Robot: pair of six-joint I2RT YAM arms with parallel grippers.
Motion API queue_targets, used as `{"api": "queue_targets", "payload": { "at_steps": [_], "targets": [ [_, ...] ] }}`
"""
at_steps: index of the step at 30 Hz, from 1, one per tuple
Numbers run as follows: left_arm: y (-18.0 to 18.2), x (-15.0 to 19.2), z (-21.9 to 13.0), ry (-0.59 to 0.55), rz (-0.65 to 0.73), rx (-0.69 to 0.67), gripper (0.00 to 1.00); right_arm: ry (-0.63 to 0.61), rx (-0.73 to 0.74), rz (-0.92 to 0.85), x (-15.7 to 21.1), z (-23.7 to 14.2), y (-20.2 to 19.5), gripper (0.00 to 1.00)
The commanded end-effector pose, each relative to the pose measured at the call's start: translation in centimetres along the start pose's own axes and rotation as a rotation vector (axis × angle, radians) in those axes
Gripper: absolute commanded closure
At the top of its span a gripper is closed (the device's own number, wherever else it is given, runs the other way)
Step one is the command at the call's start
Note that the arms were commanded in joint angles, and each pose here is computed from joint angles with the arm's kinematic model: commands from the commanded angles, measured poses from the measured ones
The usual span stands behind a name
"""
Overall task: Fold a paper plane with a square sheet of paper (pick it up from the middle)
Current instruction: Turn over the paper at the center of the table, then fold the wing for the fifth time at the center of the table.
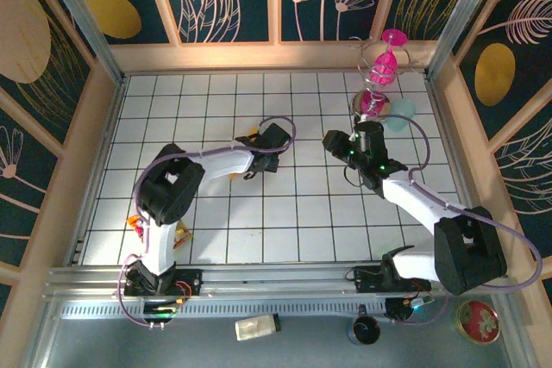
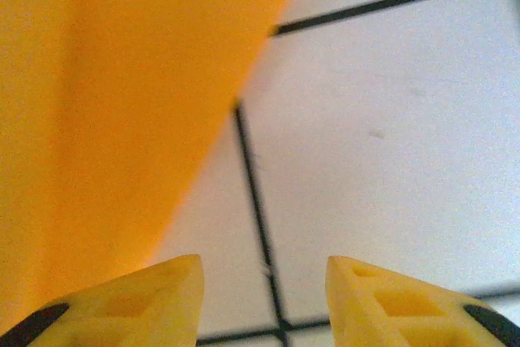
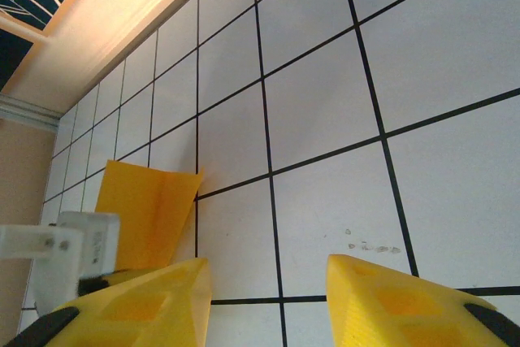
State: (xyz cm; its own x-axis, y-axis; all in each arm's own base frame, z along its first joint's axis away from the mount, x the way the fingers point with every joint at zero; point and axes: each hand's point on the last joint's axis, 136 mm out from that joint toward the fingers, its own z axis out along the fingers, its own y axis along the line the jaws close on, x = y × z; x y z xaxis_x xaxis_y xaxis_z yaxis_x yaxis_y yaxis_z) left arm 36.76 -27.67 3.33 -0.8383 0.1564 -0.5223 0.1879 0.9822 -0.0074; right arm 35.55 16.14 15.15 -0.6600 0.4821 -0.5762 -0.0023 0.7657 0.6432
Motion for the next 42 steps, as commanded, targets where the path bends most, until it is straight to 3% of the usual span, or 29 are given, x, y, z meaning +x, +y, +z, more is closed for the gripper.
{"api": "queue_targets", "payload": {
  "at_steps": [1,4,10,20,30,37,42],
  "targets": [
    [-5.1,-0.5,-3.7,-0.004,-0.154,0.344,0.53,-0.010,-0.003,0.022,-0.1,0.1,-0.3,0.57],
    [-6.5,-0.1,-6.0,-0.015,-0.219,0.499,0.50,-0.011,-0.019,0.025,-0.2,0.1,0.0,0.57],
    [-5.3,-1.6,-9.3,-0.093,-0.260,0.572,0.42,0.007,-0.079,0.032,0.0,0.6,1.0,0.56],
    [2.6,-0.9,-4.3,-0.059,-0.374,0.414,0.37,0.074,-0.120,0.091,2.6,2.5,2.4,0.58],
    [6.0,-0.6,0.6,-0.043,-0.354,0.215,0.37,0.156,-0.128,0.089,5.5,4.3,3.6,0.58],
    [4.8,-0.1,1.4,-0.004,-0.403,0.281,0.39,0.217,-0.098,0.127,7.5,5.2,3.5,0.61],
    [2.2,2.4,0.9,0.068,-0.481,0.427,0.50,0.238,-0.054,0.181,8.5,5.5,2.5,0.62]
  ]
}}
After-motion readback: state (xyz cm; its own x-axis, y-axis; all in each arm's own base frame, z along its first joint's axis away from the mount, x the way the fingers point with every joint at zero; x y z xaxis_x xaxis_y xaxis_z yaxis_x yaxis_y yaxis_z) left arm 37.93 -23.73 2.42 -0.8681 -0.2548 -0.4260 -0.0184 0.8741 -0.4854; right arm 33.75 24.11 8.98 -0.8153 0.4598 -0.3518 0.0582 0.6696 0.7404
